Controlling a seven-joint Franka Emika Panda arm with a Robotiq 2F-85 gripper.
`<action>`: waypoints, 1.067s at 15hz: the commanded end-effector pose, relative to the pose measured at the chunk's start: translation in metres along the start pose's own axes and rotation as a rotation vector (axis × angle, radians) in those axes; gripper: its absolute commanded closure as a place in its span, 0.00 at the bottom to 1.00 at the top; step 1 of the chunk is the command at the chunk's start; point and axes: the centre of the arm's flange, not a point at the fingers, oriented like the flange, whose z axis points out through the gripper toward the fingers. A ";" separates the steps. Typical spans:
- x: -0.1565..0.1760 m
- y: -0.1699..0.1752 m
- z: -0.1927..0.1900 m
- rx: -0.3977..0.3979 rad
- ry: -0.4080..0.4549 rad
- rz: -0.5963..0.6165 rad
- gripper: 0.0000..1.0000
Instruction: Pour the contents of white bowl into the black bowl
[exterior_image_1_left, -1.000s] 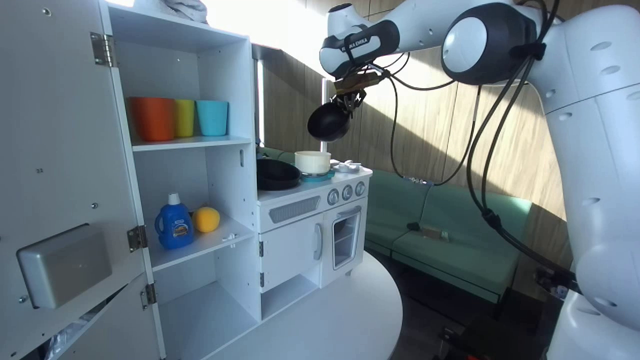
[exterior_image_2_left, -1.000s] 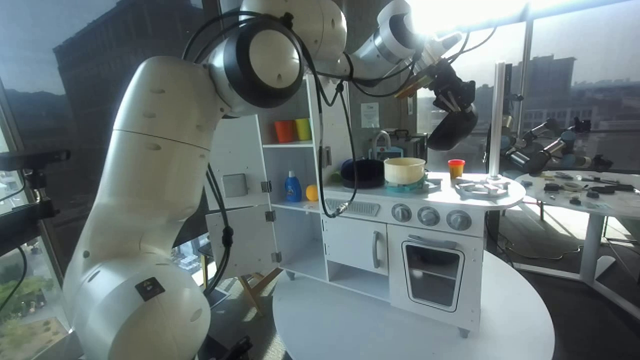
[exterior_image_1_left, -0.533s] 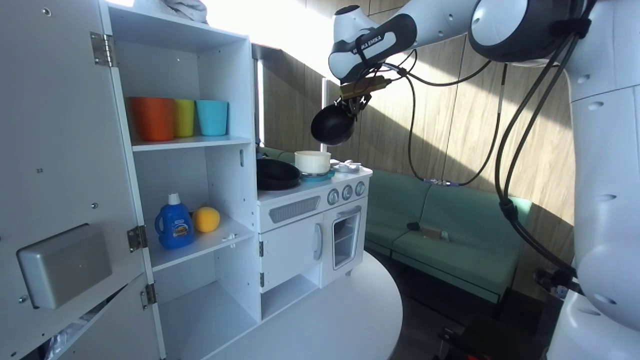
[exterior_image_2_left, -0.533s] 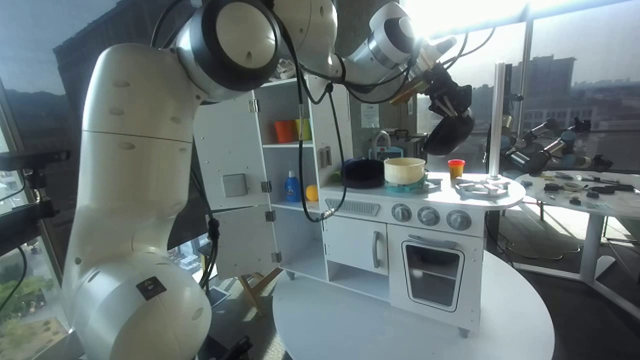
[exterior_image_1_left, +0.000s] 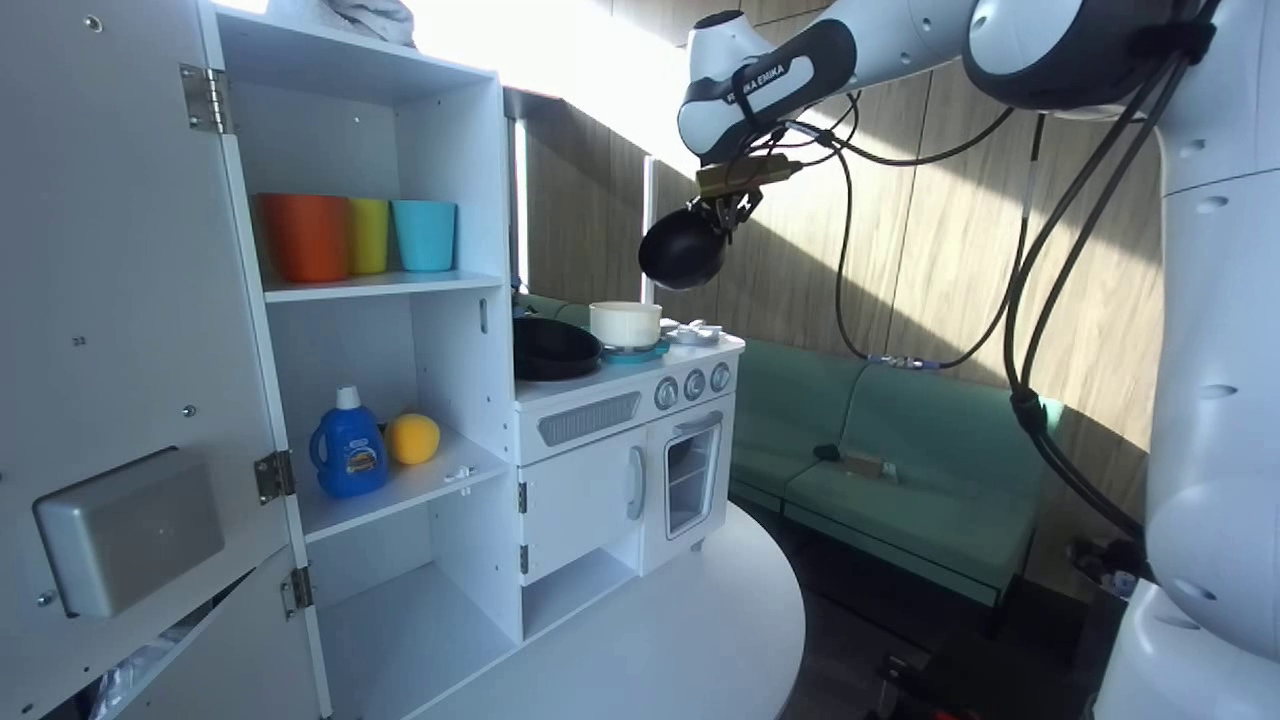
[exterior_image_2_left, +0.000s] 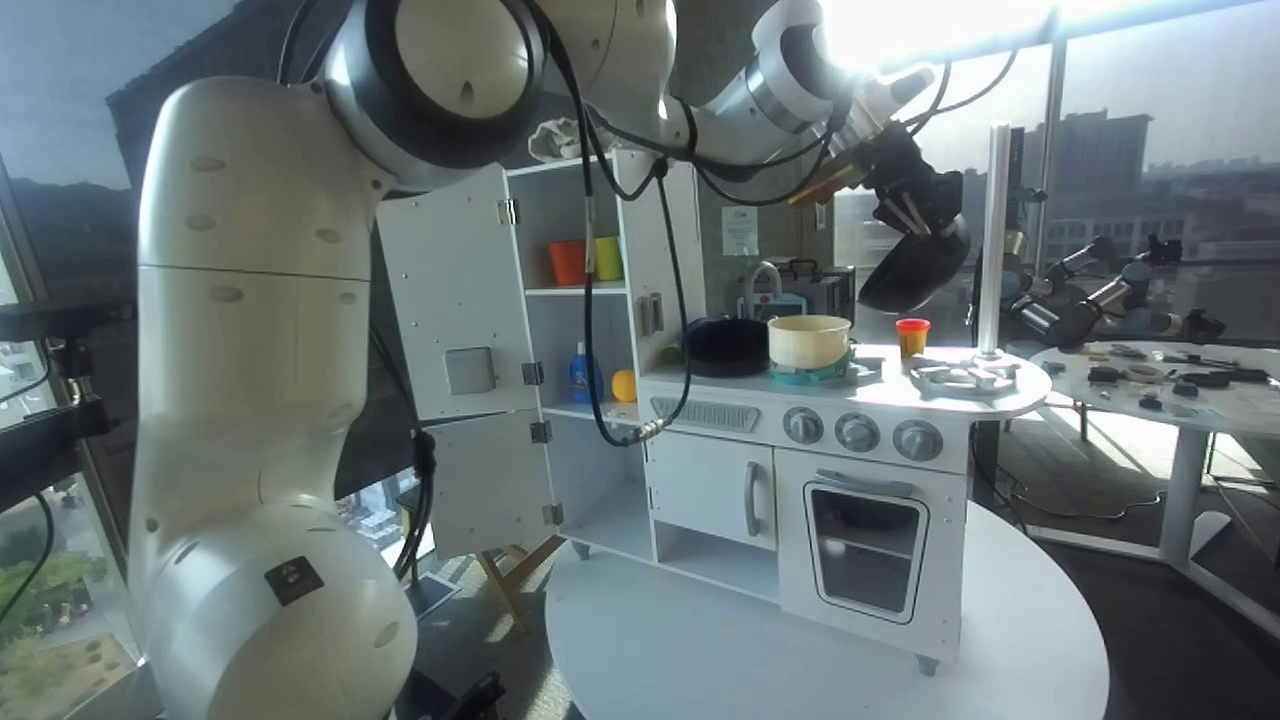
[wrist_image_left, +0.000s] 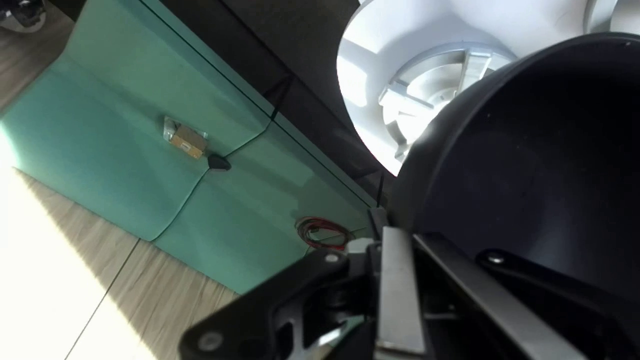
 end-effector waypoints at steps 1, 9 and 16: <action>0.009 0.017 0.004 0.031 -0.012 0.088 0.95; 0.016 0.021 0.032 0.186 -0.140 0.221 0.94; 0.030 0.022 0.064 0.167 -0.231 0.307 0.94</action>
